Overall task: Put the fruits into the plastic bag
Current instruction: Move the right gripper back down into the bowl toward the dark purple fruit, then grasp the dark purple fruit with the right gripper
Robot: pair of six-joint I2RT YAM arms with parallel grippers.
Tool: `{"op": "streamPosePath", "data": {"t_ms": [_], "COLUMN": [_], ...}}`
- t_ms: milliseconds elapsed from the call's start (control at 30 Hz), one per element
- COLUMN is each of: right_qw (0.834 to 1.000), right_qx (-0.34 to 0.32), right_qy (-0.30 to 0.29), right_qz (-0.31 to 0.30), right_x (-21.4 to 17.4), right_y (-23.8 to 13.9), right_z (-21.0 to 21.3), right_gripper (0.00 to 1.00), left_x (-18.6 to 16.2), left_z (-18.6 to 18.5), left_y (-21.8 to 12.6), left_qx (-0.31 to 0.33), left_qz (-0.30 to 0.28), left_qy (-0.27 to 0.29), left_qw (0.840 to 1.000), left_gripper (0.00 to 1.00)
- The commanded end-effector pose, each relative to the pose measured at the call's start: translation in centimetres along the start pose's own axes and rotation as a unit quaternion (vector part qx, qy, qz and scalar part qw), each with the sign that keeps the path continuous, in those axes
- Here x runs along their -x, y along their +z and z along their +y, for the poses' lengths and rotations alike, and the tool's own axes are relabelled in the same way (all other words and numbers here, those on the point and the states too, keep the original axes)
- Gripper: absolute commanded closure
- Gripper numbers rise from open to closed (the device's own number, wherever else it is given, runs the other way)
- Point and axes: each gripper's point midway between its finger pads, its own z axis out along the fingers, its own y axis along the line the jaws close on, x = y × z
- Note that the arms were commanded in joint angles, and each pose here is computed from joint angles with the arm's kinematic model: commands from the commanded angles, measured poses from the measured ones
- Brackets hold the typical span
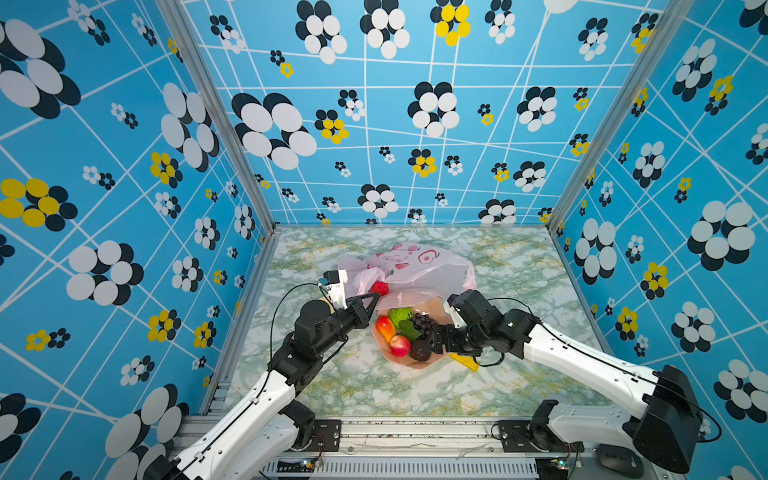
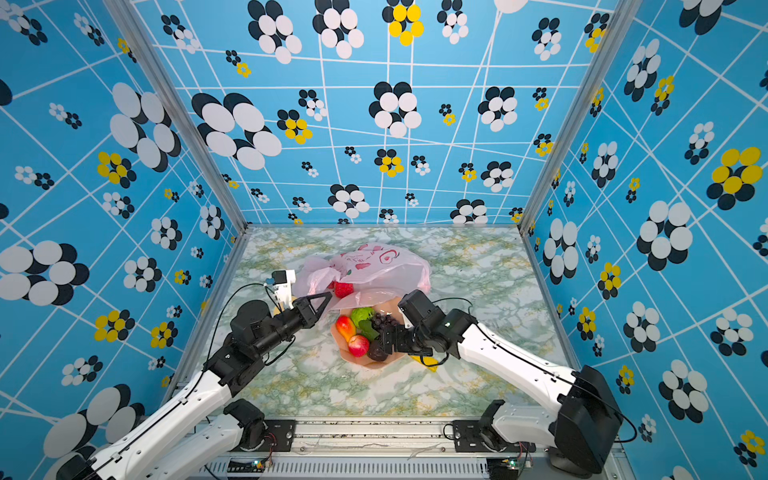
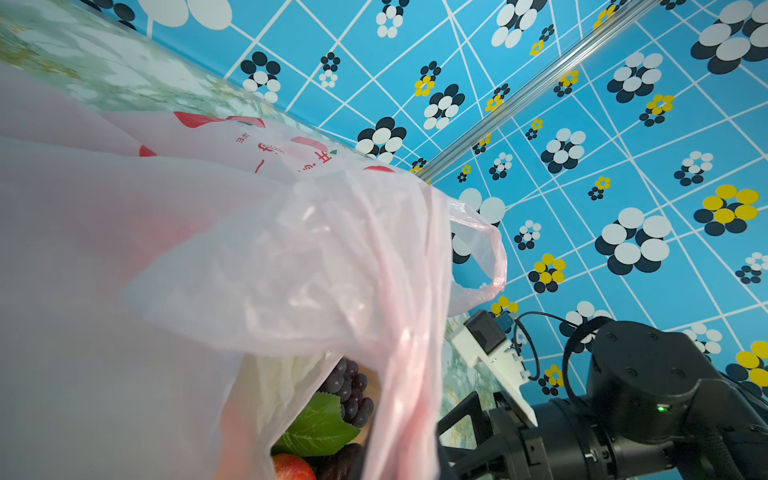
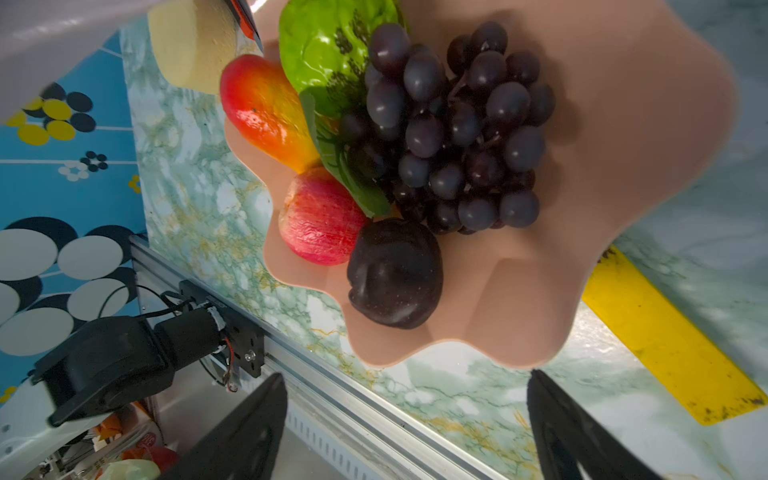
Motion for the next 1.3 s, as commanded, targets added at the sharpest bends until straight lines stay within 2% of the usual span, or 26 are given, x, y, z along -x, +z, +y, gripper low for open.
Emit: {"op": "streamPosePath", "data": {"t_ms": [0, 567, 667, 900, 1267], "right_qw": [1.0, 1.0, 1.0, 1.0, 0.996], "right_qx": [-0.002, 0.0, 0.004, 0.016, 0.078], "right_qy": [-0.007, 0.004, 0.007, 0.003, 0.003], "right_qz": [-0.007, 0.027, 0.026, -0.003, -0.051], "right_x": [1.0, 1.4, 1.4, 2.0, 3.2], "right_y": [1.1, 6.2, 6.4, 4.5, -1.2], "right_z": [0.8, 1.5, 1.6, 2.1, 4.5], "right_gripper": [0.11, 0.29, 0.35, 0.47, 0.47], "left_x": [0.9, 0.9, 0.9, 0.8, 0.8], "left_z": [-1.0, -0.8, -0.7, -0.7, -0.8], "left_y": [-0.4, -0.1, -0.1, -0.2, -0.4], "left_qx": [-0.011, -0.004, -0.002, -0.001, -0.004], "left_qz": [-0.018, -0.015, -0.014, -0.014, -0.015], "left_qy": [0.015, 0.023, 0.023, 0.021, 0.016], "left_qw": [1.0, 1.0, 1.0, 1.0, 1.0], "left_gripper": [1.0, 1.0, 1.0, 1.0, 1.0]}}
